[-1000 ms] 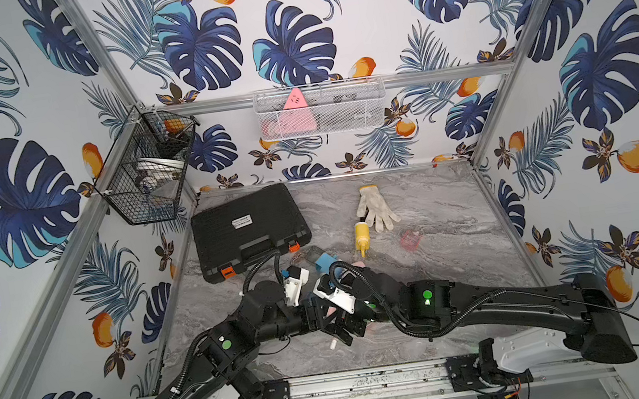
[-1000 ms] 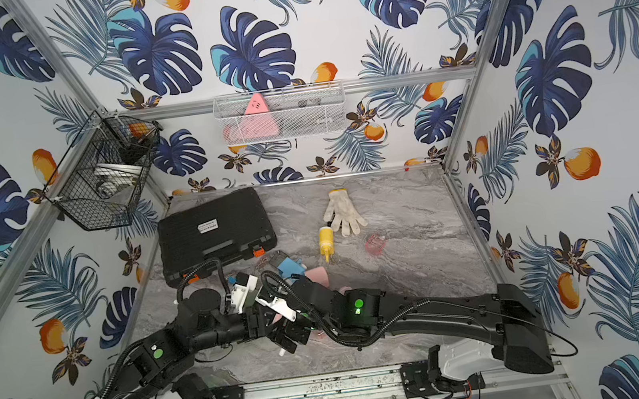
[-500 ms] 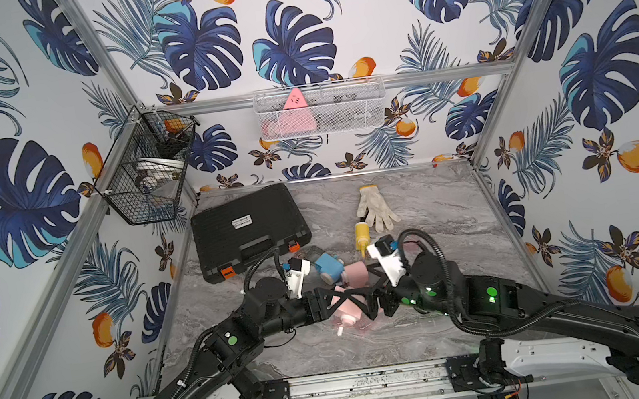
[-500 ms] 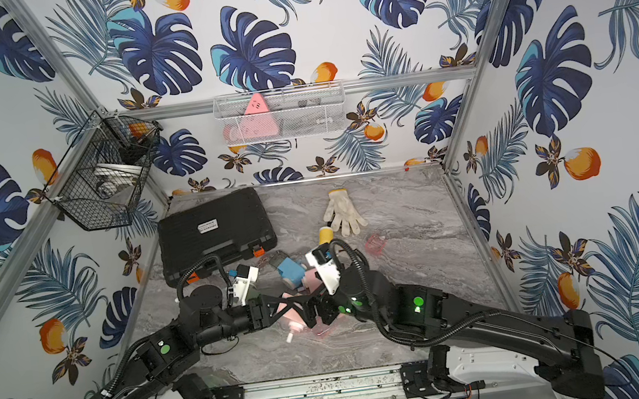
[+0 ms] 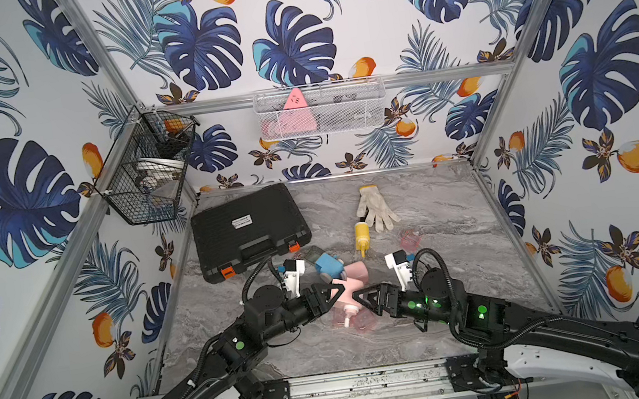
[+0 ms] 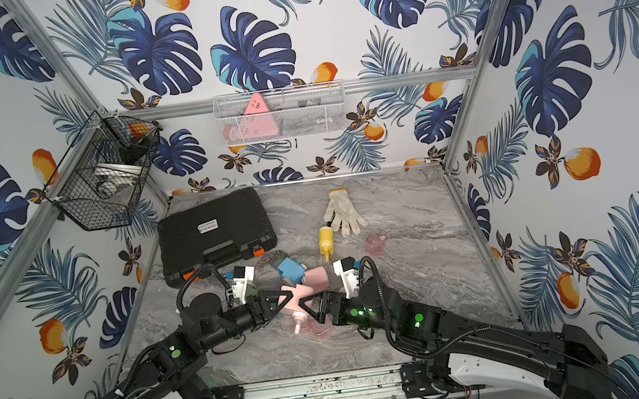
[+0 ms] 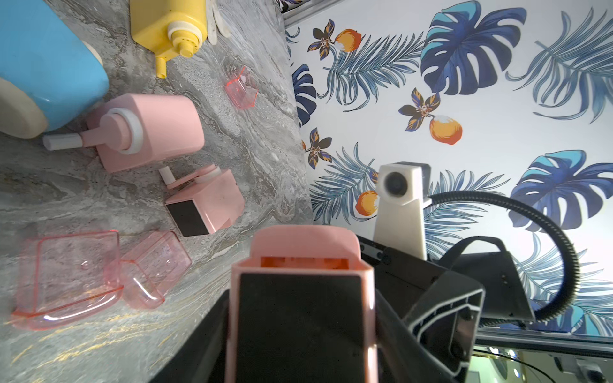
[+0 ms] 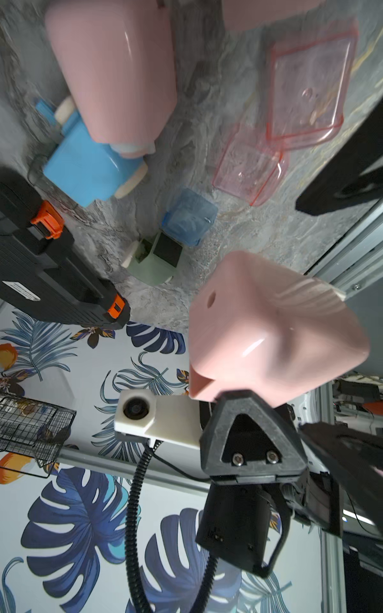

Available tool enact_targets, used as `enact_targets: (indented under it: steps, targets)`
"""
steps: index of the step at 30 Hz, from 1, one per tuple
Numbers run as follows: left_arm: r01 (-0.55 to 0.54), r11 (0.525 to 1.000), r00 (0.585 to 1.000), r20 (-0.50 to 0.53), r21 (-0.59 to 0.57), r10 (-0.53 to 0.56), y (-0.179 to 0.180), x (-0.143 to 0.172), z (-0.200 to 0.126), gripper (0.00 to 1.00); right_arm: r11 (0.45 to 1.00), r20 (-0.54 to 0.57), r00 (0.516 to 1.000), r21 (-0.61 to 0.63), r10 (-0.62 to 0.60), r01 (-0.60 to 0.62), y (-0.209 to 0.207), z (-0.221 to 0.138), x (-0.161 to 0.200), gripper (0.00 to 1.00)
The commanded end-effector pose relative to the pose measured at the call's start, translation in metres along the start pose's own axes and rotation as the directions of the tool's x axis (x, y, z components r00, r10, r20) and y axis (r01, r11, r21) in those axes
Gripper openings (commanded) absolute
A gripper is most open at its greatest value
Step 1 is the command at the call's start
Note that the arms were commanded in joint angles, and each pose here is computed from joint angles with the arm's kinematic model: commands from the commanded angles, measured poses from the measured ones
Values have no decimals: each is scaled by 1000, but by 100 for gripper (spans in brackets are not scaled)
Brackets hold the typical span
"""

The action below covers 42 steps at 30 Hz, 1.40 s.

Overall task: Put the tray back into the pencil sharpener
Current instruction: Pick up the pencil sharpener from the center of the board.

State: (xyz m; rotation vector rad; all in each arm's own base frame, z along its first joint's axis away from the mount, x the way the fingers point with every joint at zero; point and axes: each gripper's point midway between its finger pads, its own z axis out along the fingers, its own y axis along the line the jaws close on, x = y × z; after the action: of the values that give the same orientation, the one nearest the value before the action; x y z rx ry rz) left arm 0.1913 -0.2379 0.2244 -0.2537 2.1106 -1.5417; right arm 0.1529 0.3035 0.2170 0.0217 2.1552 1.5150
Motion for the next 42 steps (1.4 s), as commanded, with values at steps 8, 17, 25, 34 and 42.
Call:
enact_targets:
  steps: [8,17,25,34,42]
  targets:
    - [76,979,994,64,189,-90,-31,-14,-3,37,962,45,994,-260,99,-84,44,12,-13,92]
    - [118,966,982,118,232,-148,-28,-20,-12,34,936,87,987,-339,136,-99,51,6,-21,80]
    - [138,956,980,101,260,-169,-28,-18,-9,35,925,71,987,-365,144,-108,56,12,-20,73]
    - [105,966,986,99,238,-132,-25,-16,-9,40,931,65,986,-345,151,-119,53,24,-20,63]
    - [67,981,987,129,181,-91,-18,-17,-14,63,938,74,988,-329,138,-106,55,27,-22,48]
